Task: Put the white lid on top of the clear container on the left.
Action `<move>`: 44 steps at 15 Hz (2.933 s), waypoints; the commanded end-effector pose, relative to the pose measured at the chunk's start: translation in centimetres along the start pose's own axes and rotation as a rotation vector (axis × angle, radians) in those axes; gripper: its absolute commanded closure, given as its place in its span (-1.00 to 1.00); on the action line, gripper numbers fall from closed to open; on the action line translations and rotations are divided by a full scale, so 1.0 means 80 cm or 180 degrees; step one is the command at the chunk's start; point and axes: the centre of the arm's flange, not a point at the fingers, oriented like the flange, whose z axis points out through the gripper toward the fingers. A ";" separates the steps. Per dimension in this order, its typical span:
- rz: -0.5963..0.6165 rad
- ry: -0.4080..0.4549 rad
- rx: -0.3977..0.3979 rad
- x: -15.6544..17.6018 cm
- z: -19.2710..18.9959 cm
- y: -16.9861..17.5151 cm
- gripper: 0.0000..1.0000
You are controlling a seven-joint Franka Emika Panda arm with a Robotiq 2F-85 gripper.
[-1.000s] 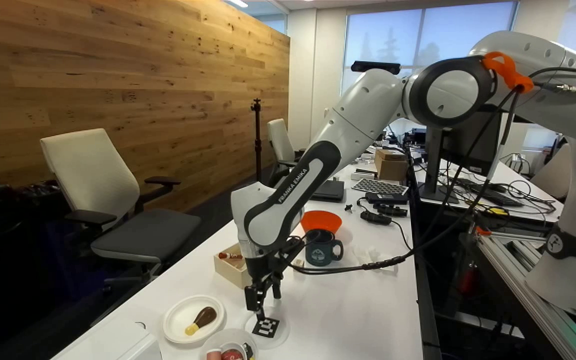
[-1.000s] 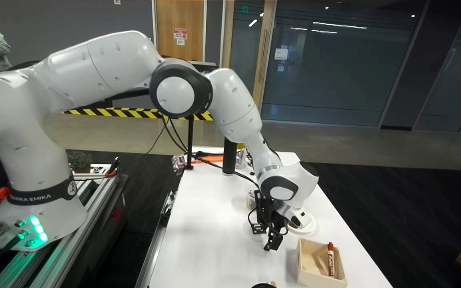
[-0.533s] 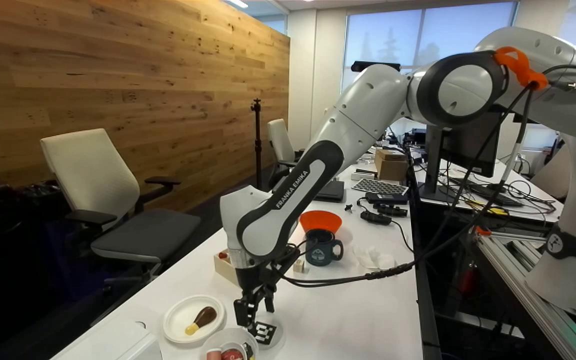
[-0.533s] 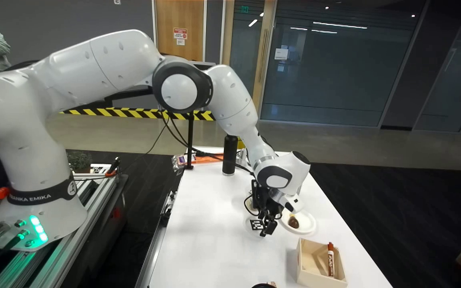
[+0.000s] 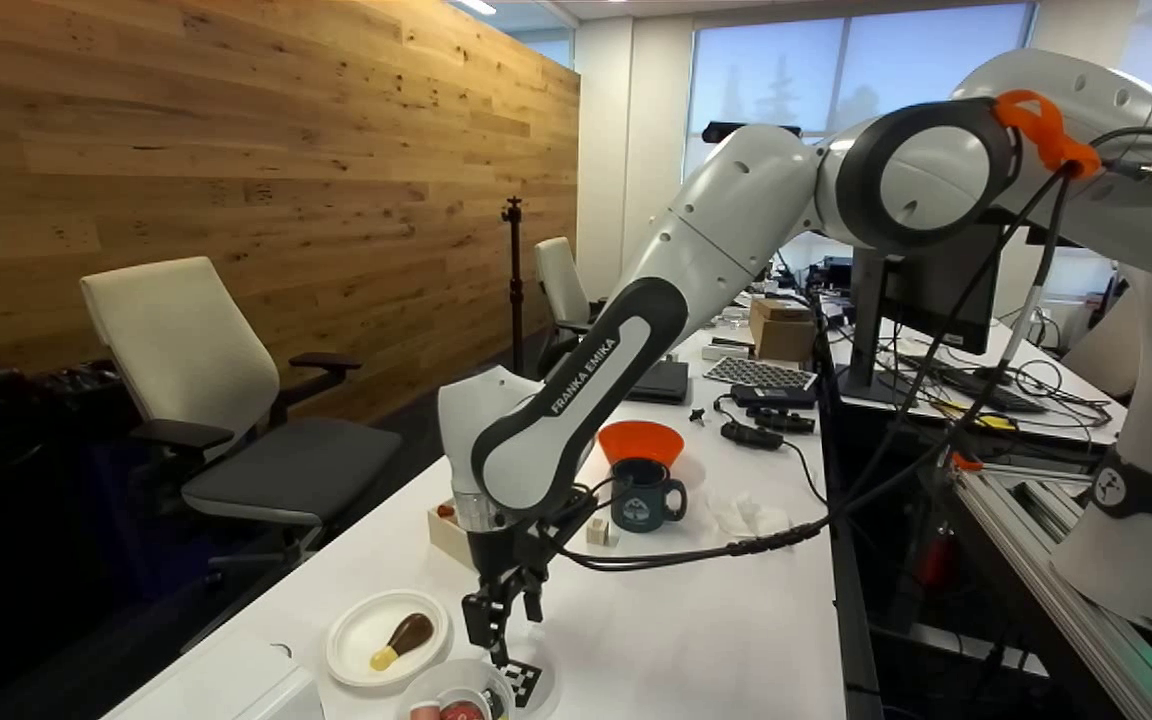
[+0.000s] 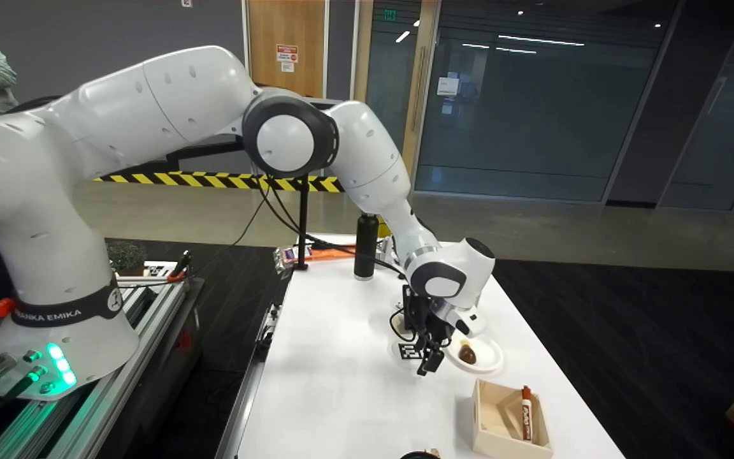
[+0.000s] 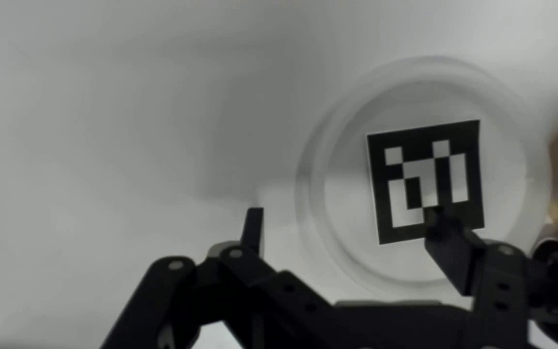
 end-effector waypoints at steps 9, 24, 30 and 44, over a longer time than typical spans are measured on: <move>0.0107 -0.0058 0.0021 0.006 0.022 0.025 -0.32; 0.0195 -0.0057 0.0012 -0.002 0.026 0.037 1.00; 0.0344 0.0191 -0.0120 0.002 -0.023 0.069 1.00; 0.0099 0.0513 -0.0258 -0.088 -0.107 -0.001 1.00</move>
